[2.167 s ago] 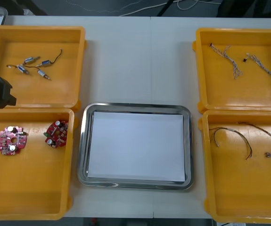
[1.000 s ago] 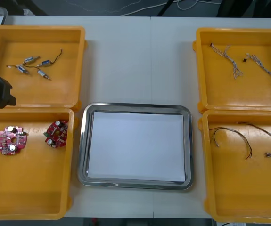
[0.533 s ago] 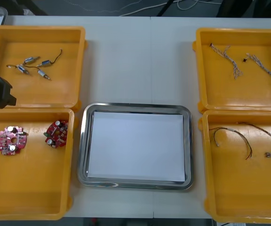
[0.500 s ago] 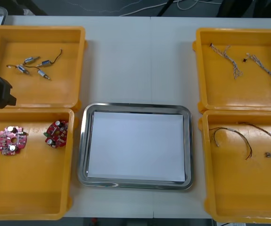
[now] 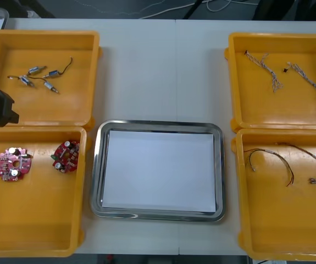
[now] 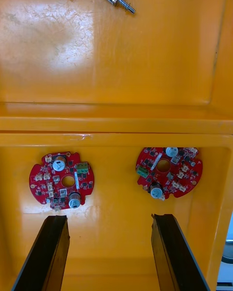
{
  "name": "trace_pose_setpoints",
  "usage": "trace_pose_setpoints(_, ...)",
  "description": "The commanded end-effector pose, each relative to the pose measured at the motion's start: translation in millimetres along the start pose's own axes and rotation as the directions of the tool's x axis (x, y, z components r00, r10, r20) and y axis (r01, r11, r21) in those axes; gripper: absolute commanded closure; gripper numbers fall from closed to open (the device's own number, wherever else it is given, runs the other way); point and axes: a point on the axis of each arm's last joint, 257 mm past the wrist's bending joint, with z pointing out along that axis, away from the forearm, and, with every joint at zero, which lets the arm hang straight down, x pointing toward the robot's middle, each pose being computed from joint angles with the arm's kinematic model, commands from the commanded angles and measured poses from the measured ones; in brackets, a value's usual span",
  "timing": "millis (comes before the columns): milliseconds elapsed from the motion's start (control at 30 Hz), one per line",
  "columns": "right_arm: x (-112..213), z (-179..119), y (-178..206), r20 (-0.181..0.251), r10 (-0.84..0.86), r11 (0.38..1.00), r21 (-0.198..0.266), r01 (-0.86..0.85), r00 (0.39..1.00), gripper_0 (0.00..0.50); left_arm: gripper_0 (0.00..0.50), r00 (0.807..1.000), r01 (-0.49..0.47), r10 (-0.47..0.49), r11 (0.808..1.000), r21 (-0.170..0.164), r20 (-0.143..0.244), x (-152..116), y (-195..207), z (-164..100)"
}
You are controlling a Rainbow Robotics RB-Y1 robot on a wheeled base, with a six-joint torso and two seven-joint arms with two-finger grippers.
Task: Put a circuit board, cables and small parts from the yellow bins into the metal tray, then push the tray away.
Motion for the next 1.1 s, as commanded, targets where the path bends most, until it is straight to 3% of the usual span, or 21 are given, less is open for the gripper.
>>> trace_pose_setpoints(33,4.3,0.9,7.2,0.007,-0.048,0.999,-0.008,0.048,0.999,0.000,0.000,0.996,-0.080,0.082,0.996,-0.047,0.031,-6.1,15.9,-13.0)
trace_pose_setpoints(300,4.3,0.9,7.2,0.007,-0.048,0.999,-0.008,0.048,0.999,0.000,0.000,0.996,-0.080,0.082,0.996,-0.047,0.031,-6.1,15.9,-13.0)
trace_pose_setpoints(333,4.3,0.9,7.2,0.007,-0.048,0.999,-0.008,0.048,0.999,0.000,0.000,0.997,-0.072,0.072,0.997,-0.013,-0.042,21.0,7.6,9.2)
trace_pose_setpoints(367,13.6,7.3,14.0,-0.026,-0.057,0.998,-0.025,0.056,0.998,0.000,0.000,0.997,-0.070,0.070,0.997,-0.012,-0.044,22.3,7.4,10.2)
trace_pose_setpoints(500,12.9,10.0,18.8,-0.042,-0.070,0.997,-0.026,0.069,0.997,0.000,0.000,0.997,-0.065,0.064,0.998,-0.019,-0.036,21.7,9.6,10.5)
trace_pose_setpoints(733,8.3,19.0,20.6,-0.063,-0.090,0.996,-0.011,0.089,0.994,0.000,0.000,0.997,-0.059,0.060,0.998,0.009,-0.057,21.9,7.9,9.4)
trace_pose_setpoints(900,5.5,30.6,26.4,-0.058,-0.101,0.994,-0.042,0.099,0.993,0.000,0.000,0.997,-0.042,0.042,0.999,0.006,-0.059,24.0,12.4,9.2)
trace_pose_setpoints(1100,4.0,44.2,34.4,-0.046,-0.132,0.989,-0.070,0.129,0.990,0.000,0.000,0.999,0.009,-0.009,1.000,0.012,-0.032,26.9,24.1,13.6)
